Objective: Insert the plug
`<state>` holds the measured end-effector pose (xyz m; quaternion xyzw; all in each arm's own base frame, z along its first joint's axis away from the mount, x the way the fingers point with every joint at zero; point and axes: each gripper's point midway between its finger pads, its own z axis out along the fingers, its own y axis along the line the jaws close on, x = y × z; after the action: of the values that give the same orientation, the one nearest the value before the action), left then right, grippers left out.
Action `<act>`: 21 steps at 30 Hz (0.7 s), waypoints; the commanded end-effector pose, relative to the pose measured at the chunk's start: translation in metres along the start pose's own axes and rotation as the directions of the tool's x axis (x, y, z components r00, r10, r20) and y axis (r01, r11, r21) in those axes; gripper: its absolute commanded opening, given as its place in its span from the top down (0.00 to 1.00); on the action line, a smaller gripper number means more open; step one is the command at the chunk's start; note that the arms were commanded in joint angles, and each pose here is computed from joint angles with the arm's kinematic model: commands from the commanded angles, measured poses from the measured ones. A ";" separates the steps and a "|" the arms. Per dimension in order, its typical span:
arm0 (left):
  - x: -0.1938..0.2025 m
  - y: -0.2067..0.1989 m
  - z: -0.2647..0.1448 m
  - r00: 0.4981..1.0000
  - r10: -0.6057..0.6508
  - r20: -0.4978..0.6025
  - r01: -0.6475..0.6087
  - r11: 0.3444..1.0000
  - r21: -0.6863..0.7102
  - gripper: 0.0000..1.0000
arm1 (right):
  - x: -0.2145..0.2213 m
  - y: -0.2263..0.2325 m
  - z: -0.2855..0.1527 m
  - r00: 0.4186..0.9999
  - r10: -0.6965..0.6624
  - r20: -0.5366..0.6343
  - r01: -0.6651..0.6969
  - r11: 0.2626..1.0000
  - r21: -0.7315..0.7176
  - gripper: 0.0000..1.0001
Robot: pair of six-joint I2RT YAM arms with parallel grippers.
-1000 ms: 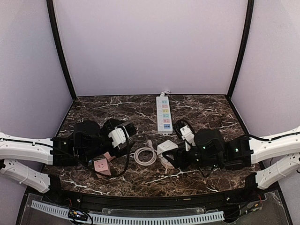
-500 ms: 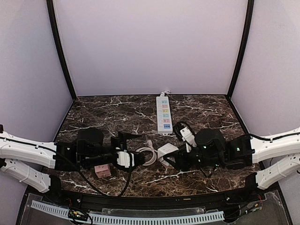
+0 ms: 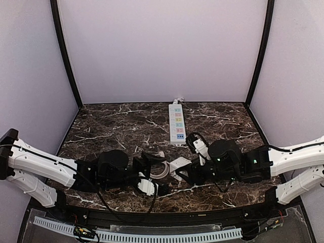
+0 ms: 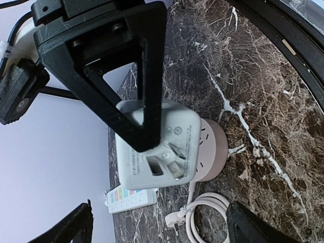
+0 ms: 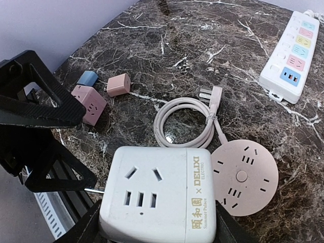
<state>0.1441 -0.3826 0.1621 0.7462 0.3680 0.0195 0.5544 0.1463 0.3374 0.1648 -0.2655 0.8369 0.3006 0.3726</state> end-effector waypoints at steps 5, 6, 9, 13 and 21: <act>-0.016 0.018 0.015 0.999 0.035 0.030 -0.034 0.998 -0.054 0.08 | -0.017 0.016 0.006 0.999 0.035 0.020 -0.034 0.998 -0.050 0.54; -0.017 0.020 0.016 0.999 0.035 0.032 -0.034 0.998 -0.055 0.08 | -0.017 0.017 0.007 0.999 0.036 0.021 -0.035 0.998 -0.053 0.54; -0.016 0.016 0.024 0.999 0.032 0.023 -0.031 0.999 -0.043 0.09 | -0.019 0.019 0.008 0.999 0.040 0.026 -0.039 0.997 -0.062 0.54; -0.018 0.014 0.028 0.999 0.013 0.031 -0.012 0.999 -0.038 0.09 | -0.022 0.020 0.009 0.998 0.046 0.034 -0.044 0.997 -0.064 0.55; -0.019 0.017 0.035 0.999 -0.017 0.030 0.019 0.998 -0.051 0.10 | -0.026 0.024 0.008 0.997 0.065 0.043 -0.062 0.995 -0.081 0.55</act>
<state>0.1534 -0.4141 0.1544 0.7465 0.3613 0.0246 0.5582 0.1435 0.3523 0.1620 -0.2663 0.8397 0.3147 0.3535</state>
